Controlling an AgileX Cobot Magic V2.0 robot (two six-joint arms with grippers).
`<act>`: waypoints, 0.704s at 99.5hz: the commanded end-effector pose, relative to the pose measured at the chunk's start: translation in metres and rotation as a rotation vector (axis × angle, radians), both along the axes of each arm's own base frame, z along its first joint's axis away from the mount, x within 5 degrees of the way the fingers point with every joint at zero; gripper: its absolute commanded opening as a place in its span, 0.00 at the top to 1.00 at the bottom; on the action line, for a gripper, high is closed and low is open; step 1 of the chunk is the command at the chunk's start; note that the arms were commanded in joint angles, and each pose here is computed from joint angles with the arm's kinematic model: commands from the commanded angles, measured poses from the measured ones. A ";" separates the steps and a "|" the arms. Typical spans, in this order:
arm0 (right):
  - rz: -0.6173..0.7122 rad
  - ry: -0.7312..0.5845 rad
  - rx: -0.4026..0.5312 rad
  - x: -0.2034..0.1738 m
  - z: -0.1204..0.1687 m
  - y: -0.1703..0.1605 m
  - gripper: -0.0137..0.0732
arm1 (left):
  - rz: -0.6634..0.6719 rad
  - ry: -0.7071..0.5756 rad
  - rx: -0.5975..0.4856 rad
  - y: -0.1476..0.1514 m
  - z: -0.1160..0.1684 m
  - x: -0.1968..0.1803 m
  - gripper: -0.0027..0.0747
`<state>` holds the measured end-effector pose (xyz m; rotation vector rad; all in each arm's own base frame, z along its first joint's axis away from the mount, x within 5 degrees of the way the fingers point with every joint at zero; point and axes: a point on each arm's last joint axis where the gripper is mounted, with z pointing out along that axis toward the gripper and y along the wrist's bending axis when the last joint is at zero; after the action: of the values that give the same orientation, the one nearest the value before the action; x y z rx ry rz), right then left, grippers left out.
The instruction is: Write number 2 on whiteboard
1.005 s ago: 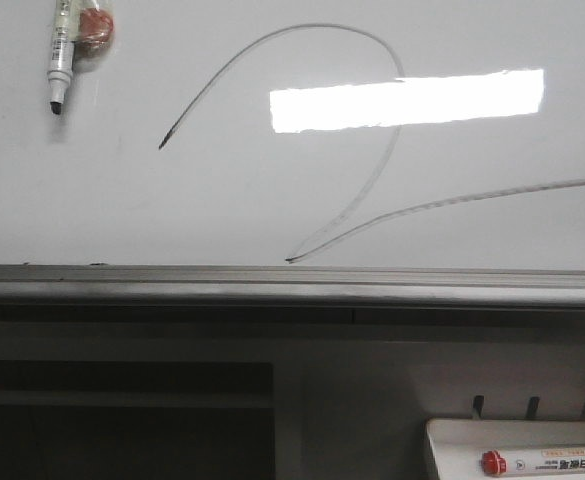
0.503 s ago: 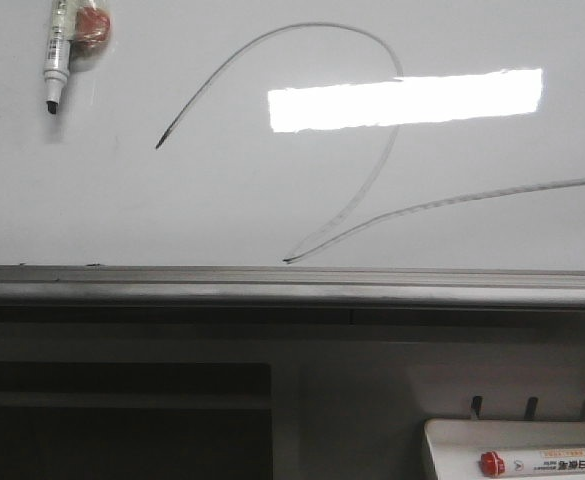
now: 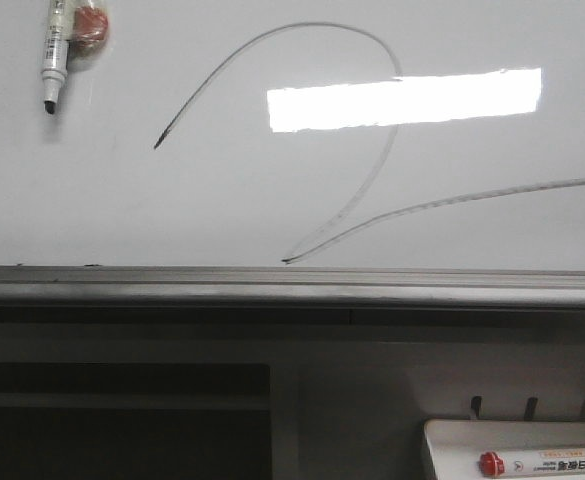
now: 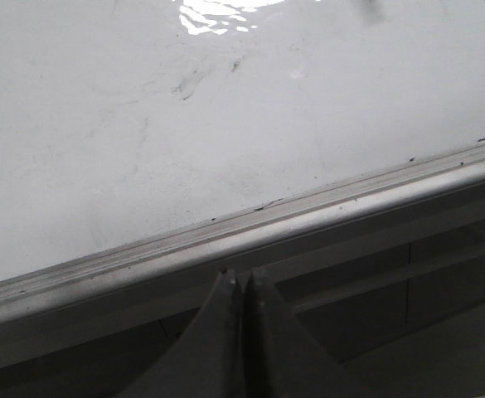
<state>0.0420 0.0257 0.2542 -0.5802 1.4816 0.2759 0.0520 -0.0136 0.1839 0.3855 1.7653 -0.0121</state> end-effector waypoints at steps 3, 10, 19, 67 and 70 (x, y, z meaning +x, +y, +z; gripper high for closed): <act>-0.008 -0.093 0.042 -0.001 0.015 -0.001 0.91 | 0.011 -0.070 -0.025 0.001 0.003 0.000 0.99; -0.008 -0.089 0.040 0.000 0.013 -0.001 0.91 | 0.011 -0.070 -0.025 0.001 0.003 0.000 0.99; -0.008 -0.077 0.032 0.001 0.008 0.000 0.91 | 0.011 -0.070 -0.025 0.001 0.003 0.000 0.99; -0.074 -0.015 0.048 0.013 -0.053 0.003 0.91 | 0.011 -0.070 -0.025 0.001 0.003 0.000 0.99; -0.085 -0.005 0.053 0.013 -0.056 0.002 0.91 | 0.011 -0.070 -0.025 0.001 0.003 0.000 0.99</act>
<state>0.0528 0.0288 0.1932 -0.5616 1.5938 0.2397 0.0520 -0.0135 0.1839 0.3852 1.7655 -0.0113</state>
